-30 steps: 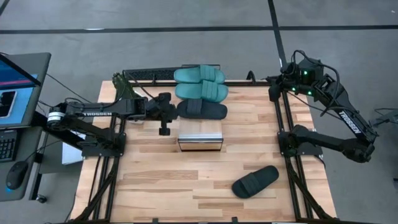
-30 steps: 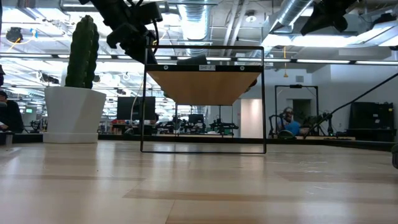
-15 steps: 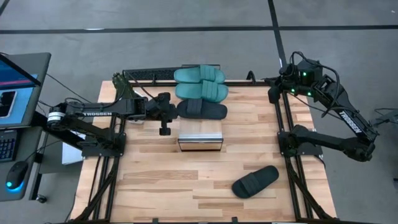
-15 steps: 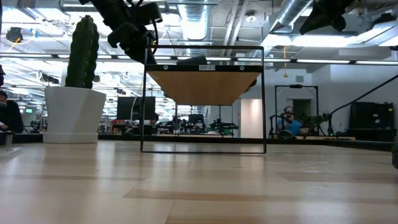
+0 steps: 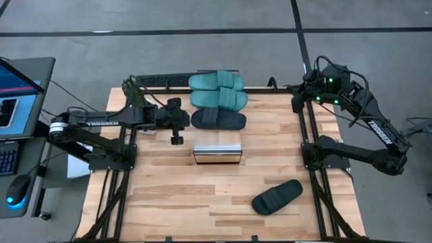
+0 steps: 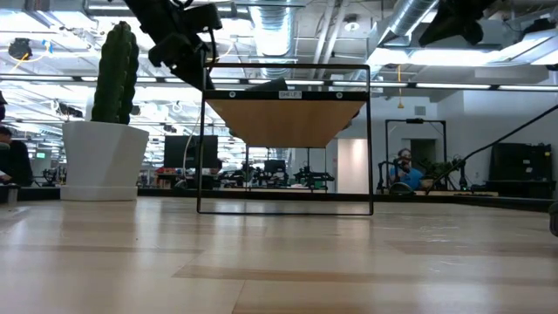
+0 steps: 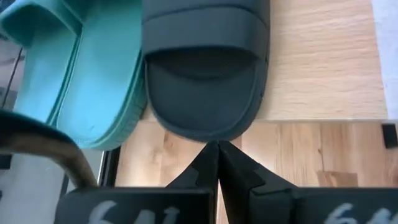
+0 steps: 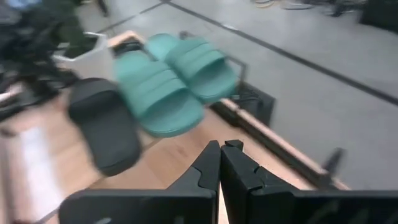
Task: Pick and place slides into the shelf
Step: Put the top black slide on the shelf, then put the black slipper on the shelf
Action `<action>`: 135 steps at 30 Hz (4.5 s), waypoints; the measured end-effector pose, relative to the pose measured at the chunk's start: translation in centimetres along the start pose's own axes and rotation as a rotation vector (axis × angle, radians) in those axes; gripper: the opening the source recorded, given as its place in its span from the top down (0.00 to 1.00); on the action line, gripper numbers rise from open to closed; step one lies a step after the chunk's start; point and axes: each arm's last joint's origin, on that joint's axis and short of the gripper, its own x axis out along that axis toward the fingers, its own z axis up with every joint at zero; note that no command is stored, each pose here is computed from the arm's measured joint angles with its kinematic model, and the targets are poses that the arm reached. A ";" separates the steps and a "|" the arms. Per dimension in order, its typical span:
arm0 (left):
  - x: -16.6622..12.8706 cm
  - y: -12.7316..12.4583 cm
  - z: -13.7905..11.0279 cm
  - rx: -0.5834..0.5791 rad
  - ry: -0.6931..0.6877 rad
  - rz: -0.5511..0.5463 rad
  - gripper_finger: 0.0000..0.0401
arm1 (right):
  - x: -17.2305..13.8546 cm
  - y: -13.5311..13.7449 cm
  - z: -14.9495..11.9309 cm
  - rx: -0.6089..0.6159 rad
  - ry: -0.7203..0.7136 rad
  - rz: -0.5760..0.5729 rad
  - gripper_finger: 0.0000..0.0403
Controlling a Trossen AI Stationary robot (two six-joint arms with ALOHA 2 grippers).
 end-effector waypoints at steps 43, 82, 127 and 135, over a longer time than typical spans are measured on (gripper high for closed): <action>-17.1 1.7 0.1 -0.300 -0.690 -0.475 1.00 | 1.3 7.0 -12.3 0.592 1.059 0.515 0.52; -17.5 0.5 0.2 -0.222 -0.696 -0.544 1.00 | 3.9 21.2 -22.0 0.590 1.207 0.267 0.54; -18.2 0.7 -0.7 -0.185 -0.701 -0.535 1.00 | 5.9 23.7 -21.9 0.683 1.059 0.405 0.99; -18.1 0.6 -0.8 -0.177 -0.690 -0.535 1.00 | 4.0 21.3 -17.5 0.870 0.795 0.477 0.99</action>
